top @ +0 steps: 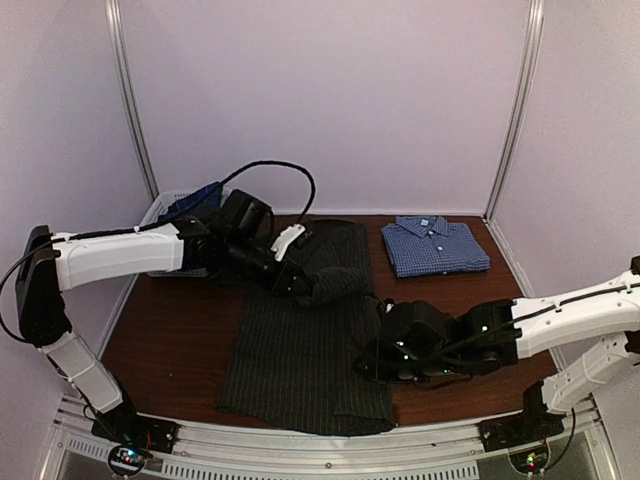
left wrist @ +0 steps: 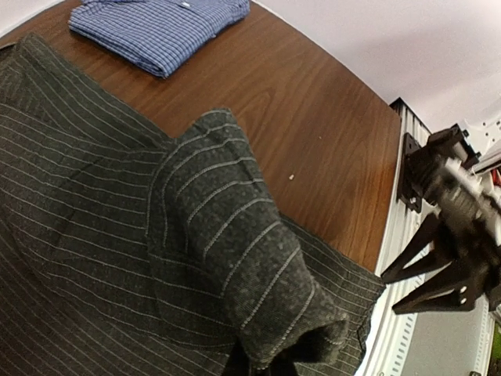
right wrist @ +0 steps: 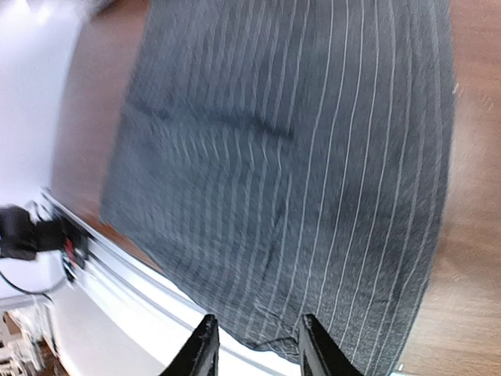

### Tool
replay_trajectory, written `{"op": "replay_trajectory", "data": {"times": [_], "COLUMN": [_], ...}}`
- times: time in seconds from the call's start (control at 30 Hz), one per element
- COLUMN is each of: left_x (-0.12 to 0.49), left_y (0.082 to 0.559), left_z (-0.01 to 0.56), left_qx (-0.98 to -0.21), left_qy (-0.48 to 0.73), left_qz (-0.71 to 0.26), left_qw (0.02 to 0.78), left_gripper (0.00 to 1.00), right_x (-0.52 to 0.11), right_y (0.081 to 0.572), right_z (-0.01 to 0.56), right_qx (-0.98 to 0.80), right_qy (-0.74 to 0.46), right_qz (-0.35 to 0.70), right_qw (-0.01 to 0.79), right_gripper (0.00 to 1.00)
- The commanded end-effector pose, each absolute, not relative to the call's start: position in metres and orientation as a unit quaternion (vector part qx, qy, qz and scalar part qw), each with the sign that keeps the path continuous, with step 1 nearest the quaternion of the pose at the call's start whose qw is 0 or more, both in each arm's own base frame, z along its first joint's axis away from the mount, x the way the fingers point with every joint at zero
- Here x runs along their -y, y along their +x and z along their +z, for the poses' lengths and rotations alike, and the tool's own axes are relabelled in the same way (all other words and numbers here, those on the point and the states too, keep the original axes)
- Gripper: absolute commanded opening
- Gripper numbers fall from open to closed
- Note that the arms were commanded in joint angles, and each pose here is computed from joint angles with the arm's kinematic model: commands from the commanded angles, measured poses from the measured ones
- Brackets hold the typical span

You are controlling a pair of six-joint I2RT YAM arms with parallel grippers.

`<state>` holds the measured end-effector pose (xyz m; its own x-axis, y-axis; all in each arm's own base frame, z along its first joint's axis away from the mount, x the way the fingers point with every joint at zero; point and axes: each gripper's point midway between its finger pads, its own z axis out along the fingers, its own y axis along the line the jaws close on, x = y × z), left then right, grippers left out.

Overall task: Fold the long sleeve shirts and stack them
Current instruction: Fold the sleeve at the center of the board, then smooth out the sleeve at the center of the board.

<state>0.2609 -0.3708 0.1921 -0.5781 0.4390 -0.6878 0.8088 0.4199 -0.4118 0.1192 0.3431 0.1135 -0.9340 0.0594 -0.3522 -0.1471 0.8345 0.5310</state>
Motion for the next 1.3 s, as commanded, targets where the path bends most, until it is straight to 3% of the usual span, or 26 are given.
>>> {"op": "replay_trajectory", "data": {"times": [0.0,0.1,0.13,0.3,0.4,0.63,0.77,0.97,1.27], "left_x": [0.398,0.409,0.41,0.407,0.406,0.408,0.4,0.407,0.411], "left_y": [0.234,0.212,0.206,0.19,0.191,0.214,0.237,0.232,0.215], "left_z": [0.194,0.168,0.159,0.141,0.149,0.144,0.125,0.081,0.06], "left_qx": [-0.769,-0.765,-0.765,-0.763,-0.76,-0.797,-0.836,-0.856,-0.855], "left_qy": [0.433,0.47,0.479,0.503,0.504,0.446,0.386,0.383,0.378], "left_qz": [-0.377,-0.353,-0.346,-0.33,-0.33,-0.321,-0.333,-0.328,-0.35], "left_qw": [0.281,0.264,0.255,0.236,0.246,0.249,0.202,0.114,0.056], "left_gripper": [0.0,0.0,0.05,0.48,0.62,0.61,0.59,0.58,0.6], "right_x": [-0.307,-0.293,-0.291,-0.291,-0.292,-0.291,-0.299,-0.308,-0.288], "right_y": [0.154,0.165,0.167,0.182,0.189,0.213,0.231,0.243,0.25], "right_z": [0.14,0.135,0.133,0.131,0.13,0.127,0.129,0.126,0.127], "right_qx": [-0.928,-0.927,-0.927,-0.928,-0.929,-0.93,-0.936,-0.937,-0.926], "right_qy": [0.055,0.079,0.082,0.081,0.075,0.069,0.048,0.041,0.082], "right_qz": [0.271,0.266,0.266,0.261,0.254,0.245,0.22,0.215,0.236], "right_qw": [0.25,0.251,0.25,0.254,0.257,0.265,0.272,0.272,0.284], "right_gripper": [0.4,0.44,0.44,0.48,0.49,0.49,0.5,0.5,0.5]}}
